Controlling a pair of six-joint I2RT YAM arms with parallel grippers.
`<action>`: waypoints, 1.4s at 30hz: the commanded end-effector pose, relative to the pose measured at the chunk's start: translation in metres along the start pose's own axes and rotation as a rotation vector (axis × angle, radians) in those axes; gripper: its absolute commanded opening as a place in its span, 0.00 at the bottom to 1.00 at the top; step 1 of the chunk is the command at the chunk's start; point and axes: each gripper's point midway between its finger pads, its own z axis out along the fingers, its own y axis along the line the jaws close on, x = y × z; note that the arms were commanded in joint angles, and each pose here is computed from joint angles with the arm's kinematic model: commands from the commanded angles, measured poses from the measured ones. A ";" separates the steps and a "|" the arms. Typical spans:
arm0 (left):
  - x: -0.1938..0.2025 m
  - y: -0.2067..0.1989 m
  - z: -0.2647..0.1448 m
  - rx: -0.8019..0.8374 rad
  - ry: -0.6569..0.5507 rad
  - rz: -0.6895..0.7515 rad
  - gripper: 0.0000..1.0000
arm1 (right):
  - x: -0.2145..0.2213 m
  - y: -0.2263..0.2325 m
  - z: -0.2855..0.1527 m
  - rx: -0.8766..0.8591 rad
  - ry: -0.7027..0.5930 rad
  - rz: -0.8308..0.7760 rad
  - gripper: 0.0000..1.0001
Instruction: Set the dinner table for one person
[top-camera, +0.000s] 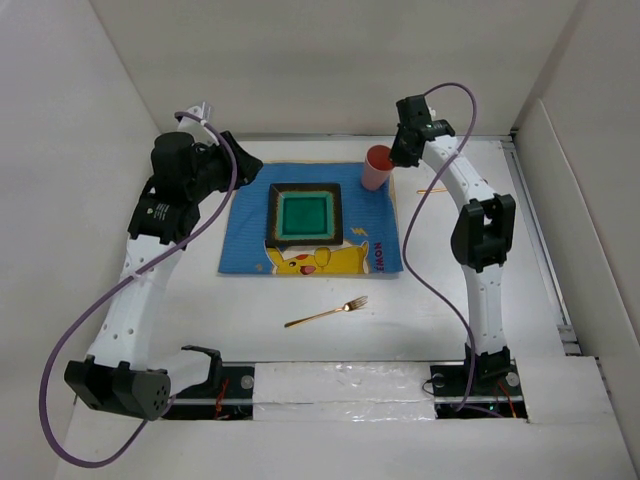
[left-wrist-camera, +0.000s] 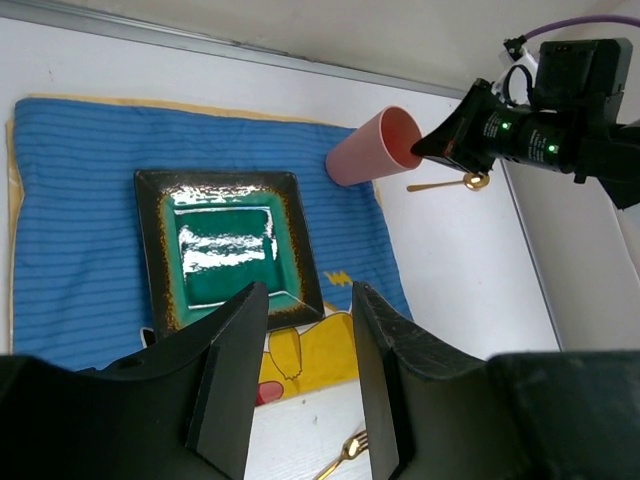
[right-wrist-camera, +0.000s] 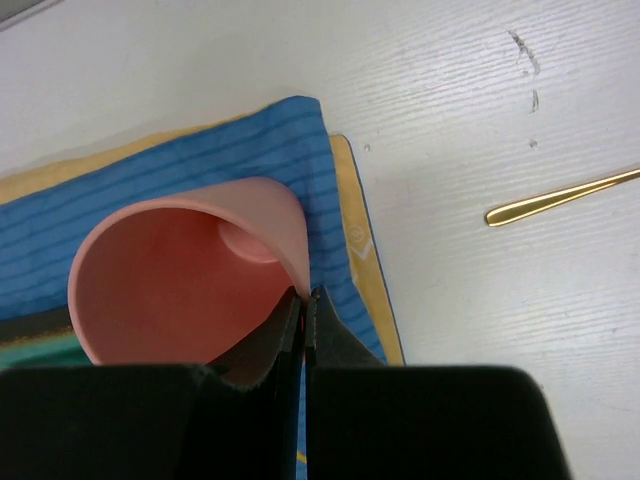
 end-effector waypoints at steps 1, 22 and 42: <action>-0.002 -0.004 0.002 0.027 -0.020 0.029 0.36 | -0.016 0.005 -0.010 -0.010 -0.048 0.003 0.03; 0.156 -0.070 0.014 0.154 0.370 0.548 0.48 | -0.097 0.029 -0.145 -0.307 -0.259 0.111 0.61; 0.362 -0.033 0.002 0.239 0.838 0.709 0.53 | 0.014 -0.054 -0.256 -0.479 -0.327 0.195 0.19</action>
